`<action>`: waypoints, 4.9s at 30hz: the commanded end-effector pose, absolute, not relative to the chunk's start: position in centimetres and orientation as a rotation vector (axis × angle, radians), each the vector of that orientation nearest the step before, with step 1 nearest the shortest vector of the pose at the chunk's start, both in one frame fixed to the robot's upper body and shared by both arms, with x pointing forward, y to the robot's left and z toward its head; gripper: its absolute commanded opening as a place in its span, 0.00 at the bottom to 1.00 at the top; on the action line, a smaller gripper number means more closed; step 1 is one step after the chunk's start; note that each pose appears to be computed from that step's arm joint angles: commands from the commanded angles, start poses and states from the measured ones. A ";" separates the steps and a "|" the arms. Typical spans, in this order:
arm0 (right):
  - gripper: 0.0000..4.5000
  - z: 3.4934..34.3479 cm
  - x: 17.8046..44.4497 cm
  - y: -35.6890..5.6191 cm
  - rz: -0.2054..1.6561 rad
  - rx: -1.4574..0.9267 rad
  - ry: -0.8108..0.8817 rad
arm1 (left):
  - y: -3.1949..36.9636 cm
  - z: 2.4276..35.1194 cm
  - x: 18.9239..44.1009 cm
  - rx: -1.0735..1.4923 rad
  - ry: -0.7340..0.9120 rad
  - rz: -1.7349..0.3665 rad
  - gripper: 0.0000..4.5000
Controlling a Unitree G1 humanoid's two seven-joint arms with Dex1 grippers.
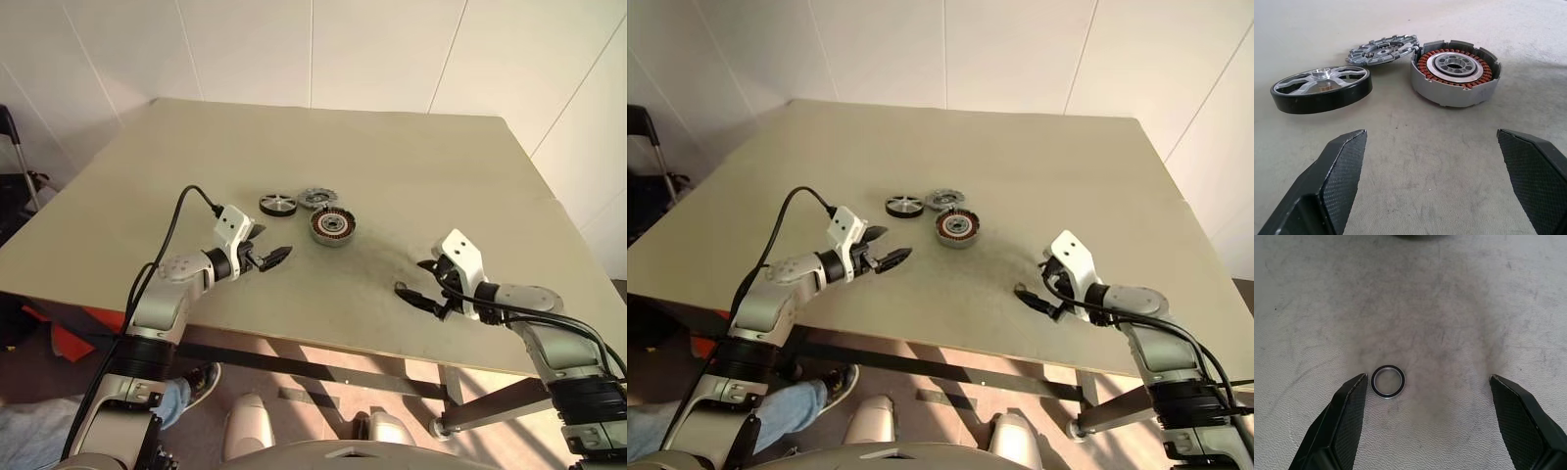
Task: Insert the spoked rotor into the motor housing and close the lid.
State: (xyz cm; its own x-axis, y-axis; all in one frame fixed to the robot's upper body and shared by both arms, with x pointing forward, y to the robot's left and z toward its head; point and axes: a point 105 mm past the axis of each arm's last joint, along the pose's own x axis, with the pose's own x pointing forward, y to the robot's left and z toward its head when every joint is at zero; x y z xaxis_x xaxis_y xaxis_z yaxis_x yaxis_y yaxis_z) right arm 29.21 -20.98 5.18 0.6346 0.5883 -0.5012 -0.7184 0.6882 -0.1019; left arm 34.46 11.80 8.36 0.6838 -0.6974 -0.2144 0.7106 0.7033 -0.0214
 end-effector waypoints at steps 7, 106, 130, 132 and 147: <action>0.64 5.1 28.9 -21.2 0.762 -0.296 0.456 | 11.8 9.8 35.0 0.100 0.166 -0.794 1.00; 0.13 5.3 25.0 -15.7 0.969 -0.303 0.510 | 13.6 8.4 34.6 0.115 0.218 -0.726 1.00; 0.65 14.4 35.1 -15.2 0.999 -0.731 0.223 | 12.5 8.6 35.9 0.118 0.214 -0.751 1.00; 0.65 13.9 36.6 -14.4 1.032 -0.823 0.233 | 12.3 8.7 36.1 0.117 0.207 -0.752 1.00; 0.65 9.7 38.6 -9.3 1.244 -0.822 0.313 | 13.9 8.3 35.3 0.113 0.217 -0.672 1.00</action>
State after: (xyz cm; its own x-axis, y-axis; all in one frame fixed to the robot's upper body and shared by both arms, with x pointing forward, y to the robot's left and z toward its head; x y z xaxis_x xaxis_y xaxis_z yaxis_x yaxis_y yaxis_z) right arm 38.19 -9.76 8.60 0.3221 0.7026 -0.6346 -0.9316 0.1159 -0.3445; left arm 35.03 13.81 6.59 0.7447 -0.6053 -0.2811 0.6305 0.7762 -0.0011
